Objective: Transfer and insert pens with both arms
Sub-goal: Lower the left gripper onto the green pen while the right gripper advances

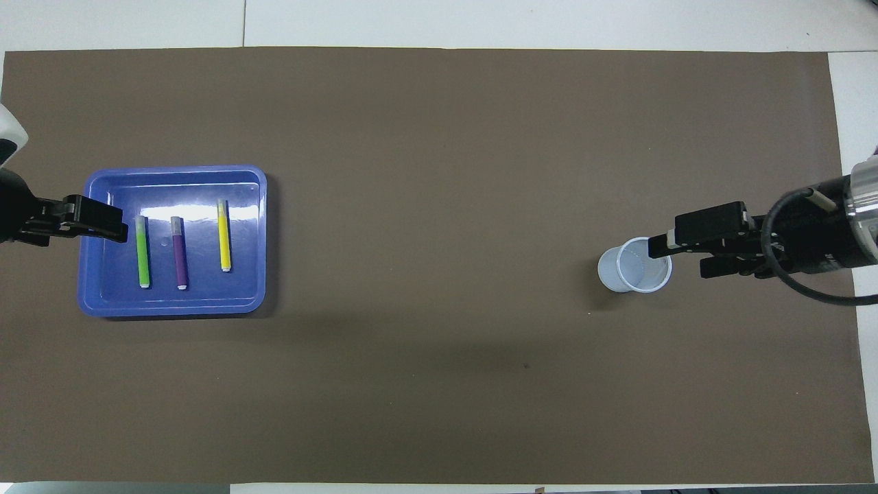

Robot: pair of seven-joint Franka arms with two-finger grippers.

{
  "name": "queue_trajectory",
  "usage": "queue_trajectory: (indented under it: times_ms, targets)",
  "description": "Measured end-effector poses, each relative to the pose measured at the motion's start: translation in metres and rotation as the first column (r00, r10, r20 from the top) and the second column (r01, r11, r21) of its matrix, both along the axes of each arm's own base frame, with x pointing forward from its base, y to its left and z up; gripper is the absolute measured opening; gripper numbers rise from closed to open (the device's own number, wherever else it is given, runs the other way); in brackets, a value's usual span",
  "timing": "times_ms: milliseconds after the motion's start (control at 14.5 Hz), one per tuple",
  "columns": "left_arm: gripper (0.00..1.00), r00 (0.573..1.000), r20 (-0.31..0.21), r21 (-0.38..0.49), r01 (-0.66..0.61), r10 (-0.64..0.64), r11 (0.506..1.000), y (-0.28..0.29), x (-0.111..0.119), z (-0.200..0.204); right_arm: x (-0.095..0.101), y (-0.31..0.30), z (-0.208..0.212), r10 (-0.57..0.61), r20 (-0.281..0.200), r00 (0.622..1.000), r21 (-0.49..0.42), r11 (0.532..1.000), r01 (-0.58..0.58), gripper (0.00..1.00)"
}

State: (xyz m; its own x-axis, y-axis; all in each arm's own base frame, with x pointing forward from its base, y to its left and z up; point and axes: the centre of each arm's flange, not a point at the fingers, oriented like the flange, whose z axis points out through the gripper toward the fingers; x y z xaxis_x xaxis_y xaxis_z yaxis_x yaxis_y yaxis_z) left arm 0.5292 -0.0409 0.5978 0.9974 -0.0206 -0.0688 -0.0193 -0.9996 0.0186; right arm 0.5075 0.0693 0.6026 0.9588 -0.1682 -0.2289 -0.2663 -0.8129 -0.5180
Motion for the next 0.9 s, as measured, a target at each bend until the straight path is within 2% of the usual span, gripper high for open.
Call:
queue_trajectory:
  times_ms: [207,276,415,622,760,898]
  targets:
    - [1.00,1.000,-0.003,-0.003,-0.026,0.026,1.000,0.031,0.001,-0.045,-0.009,0.040,0.001,-0.092,-0.079,0.993,0.029,0.995,0.094,1.00]
    - [1.00,1.000,-0.010,-0.005,-0.020,0.020,1.000,0.042,0.001,-0.062,-0.013,0.057,0.003,-0.099,-0.086,0.991,0.024,0.995,0.101,1.00]
    - [1.00,1.000,-0.012,-0.010,0.021,-0.021,1.000,0.061,0.001,-0.089,-0.019,0.092,0.003,-0.078,-0.069,0.995,0.024,0.997,0.079,1.00]
    - [1.00,0.998,-0.007,-0.012,0.060,-0.060,0.998,0.087,0.009,-0.133,-0.028,0.113,0.000,-0.043,-0.075,0.996,0.021,0.999,0.045,1.00]
    - [1.00,0.998,0.013,-0.007,0.065,-0.065,0.998,0.097,0.012,-0.170,-0.022,0.111,0.001,-0.076,-0.039,0.996,0.029,0.997,0.077,1.00]
    - [1.00,0.998,-0.001,-0.006,0.070,-0.070,0.998,0.103,0.011,-0.205,-0.017,0.116,-0.005,-0.113,0.006,0.994,0.044,0.993,0.113,1.00]
